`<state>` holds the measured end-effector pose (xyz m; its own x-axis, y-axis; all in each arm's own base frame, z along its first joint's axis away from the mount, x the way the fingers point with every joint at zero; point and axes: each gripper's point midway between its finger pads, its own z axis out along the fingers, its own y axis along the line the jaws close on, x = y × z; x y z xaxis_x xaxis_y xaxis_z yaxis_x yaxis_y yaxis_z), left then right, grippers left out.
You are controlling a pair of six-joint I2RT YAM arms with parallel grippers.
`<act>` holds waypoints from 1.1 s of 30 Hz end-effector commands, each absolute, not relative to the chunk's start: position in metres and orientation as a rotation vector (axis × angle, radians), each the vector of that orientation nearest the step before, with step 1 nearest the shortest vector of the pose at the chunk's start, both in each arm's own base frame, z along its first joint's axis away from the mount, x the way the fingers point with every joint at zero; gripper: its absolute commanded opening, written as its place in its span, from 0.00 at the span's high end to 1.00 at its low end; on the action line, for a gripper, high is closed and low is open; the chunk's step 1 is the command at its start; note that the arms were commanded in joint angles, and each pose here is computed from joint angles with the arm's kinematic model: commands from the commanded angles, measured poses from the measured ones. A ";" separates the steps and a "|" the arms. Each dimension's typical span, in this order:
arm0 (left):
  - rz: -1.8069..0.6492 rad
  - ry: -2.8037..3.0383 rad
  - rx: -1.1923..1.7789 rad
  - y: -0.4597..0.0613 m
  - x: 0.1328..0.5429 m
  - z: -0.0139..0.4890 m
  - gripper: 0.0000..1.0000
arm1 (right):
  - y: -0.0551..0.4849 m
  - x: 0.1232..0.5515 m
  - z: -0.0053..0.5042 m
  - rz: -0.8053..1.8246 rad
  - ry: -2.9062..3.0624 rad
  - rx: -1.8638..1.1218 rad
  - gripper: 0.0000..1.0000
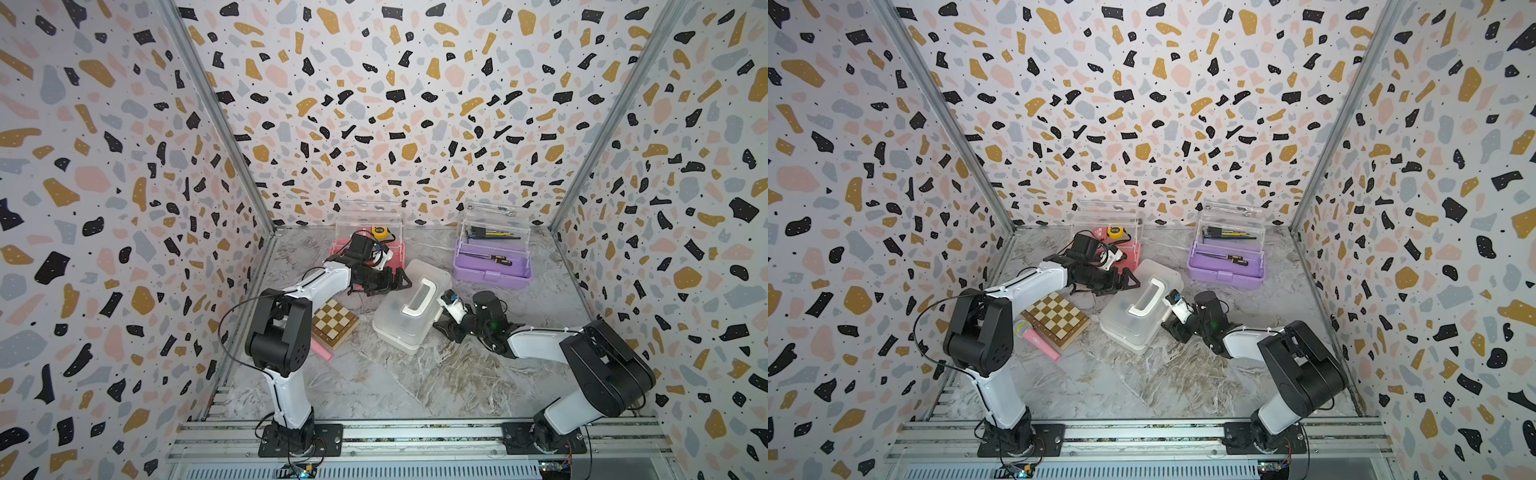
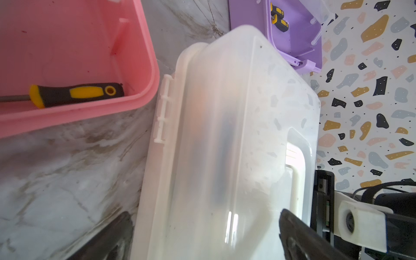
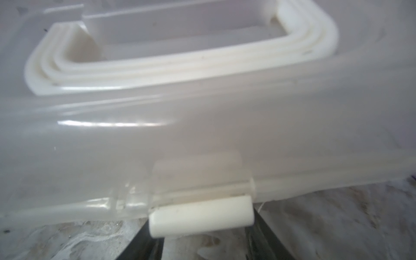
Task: Close toolboxes
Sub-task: Fasten the toolbox latch on the toolbox.
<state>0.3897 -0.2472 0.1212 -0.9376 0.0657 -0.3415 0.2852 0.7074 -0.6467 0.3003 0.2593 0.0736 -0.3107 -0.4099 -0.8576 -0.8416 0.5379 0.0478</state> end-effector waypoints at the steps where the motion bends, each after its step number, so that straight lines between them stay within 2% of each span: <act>1: -1.092 2.597 0.306 -0.250 0.396 0.127 0.00 | 0.273 0.313 0.115 0.649 1.782 -1.018 0.45; 4: -1.093 2.597 0.307 -0.250 0.396 0.127 0.00 | 0.274 0.314 0.118 0.661 1.778 -1.012 0.49; 7: -1.092 2.599 0.308 -0.250 0.397 0.127 0.00 | 0.276 0.312 0.120 0.671 1.777 -1.017 0.60; 11: -1.092 2.605 0.309 -0.249 0.396 0.125 0.00 | 0.274 0.309 0.119 0.666 1.791 -1.031 0.66; 33: -0.928 2.675 0.370 -0.231 0.374 0.132 0.02 | 0.256 0.293 0.106 0.635 2.023 -1.061 0.73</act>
